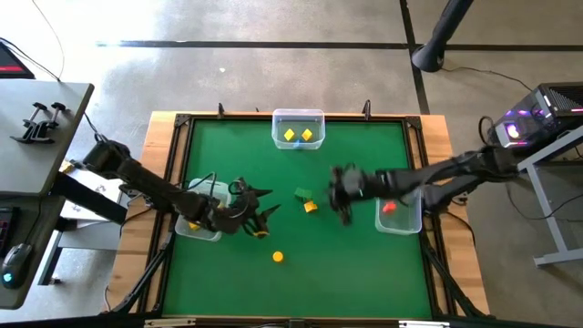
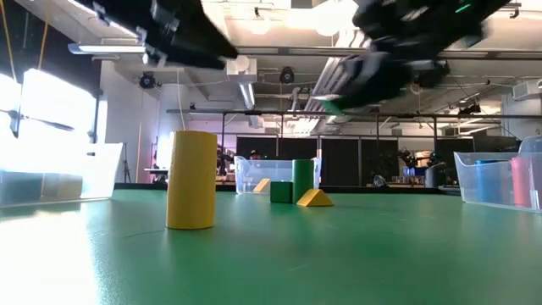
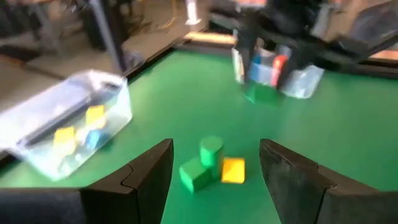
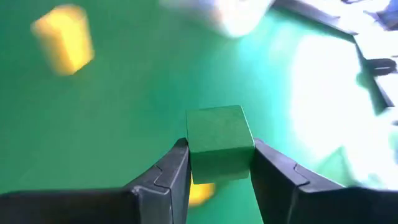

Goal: Sort blocks by size
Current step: Put the green triangle block into the top transparent bin, then put the green cylindrical block into the right transparent bin

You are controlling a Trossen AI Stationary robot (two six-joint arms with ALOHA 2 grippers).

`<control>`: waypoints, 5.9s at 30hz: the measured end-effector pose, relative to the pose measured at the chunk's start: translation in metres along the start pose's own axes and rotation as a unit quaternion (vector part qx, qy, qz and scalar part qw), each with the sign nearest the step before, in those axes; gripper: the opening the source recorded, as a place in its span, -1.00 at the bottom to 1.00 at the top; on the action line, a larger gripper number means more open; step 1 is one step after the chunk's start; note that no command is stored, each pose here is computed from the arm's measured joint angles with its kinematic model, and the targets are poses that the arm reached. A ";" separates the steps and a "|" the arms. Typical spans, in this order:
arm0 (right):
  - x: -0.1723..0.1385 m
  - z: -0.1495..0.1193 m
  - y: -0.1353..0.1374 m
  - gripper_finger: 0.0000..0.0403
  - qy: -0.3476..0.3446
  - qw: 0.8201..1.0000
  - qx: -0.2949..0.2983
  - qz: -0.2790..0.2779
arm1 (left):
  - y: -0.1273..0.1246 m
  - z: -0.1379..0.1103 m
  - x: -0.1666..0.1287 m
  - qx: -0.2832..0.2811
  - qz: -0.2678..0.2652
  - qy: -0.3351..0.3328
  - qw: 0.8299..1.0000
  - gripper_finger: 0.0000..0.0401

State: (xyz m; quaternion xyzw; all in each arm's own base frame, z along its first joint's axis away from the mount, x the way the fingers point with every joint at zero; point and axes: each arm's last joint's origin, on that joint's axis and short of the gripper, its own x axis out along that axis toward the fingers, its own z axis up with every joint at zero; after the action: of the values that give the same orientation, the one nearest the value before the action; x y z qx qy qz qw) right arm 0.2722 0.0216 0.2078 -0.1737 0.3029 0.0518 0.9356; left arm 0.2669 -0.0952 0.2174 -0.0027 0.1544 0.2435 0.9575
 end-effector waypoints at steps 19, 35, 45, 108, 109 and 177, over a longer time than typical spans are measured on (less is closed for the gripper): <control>0.093 -0.034 -0.239 -0.02 0.078 0.958 0.237 -0.145 | -0.002 -0.049 0.037 -0.032 0.053 0.083 0.995 0.11; 0.030 -0.033 -0.245 0.33 0.159 0.949 0.240 -0.126 | -0.014 -0.075 0.058 -0.052 0.036 0.096 0.993 0.11; -0.022 -0.041 -0.141 0.29 0.069 0.975 0.174 -0.119 | -0.013 -0.078 0.063 -0.062 0.040 0.086 0.994 0.11; -0.049 -0.064 0.051 0.29 -0.121 0.965 0.187 -0.138 | -0.007 -0.022 0.146 -0.066 -0.169 -0.196 0.964 -0.57; -0.049 -0.066 0.052 0.29 -0.138 0.963 0.189 -0.131 | -0.007 -0.019 0.144 -0.071 -0.179 -0.211 0.958 -0.57; -0.102 -0.073 -0.021 -0.36 0.637 0.681 0.360 -0.032 | -0.034 -0.037 0.142 0.127 -0.046 0.020 0.991 -0.19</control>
State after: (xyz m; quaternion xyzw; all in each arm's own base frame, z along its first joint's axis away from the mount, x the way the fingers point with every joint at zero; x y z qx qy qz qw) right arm 0.1538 -0.0228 0.2186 0.1757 0.8155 -0.2146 0.5079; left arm 0.3902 -0.0619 0.1380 0.1070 0.2026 0.1773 0.9571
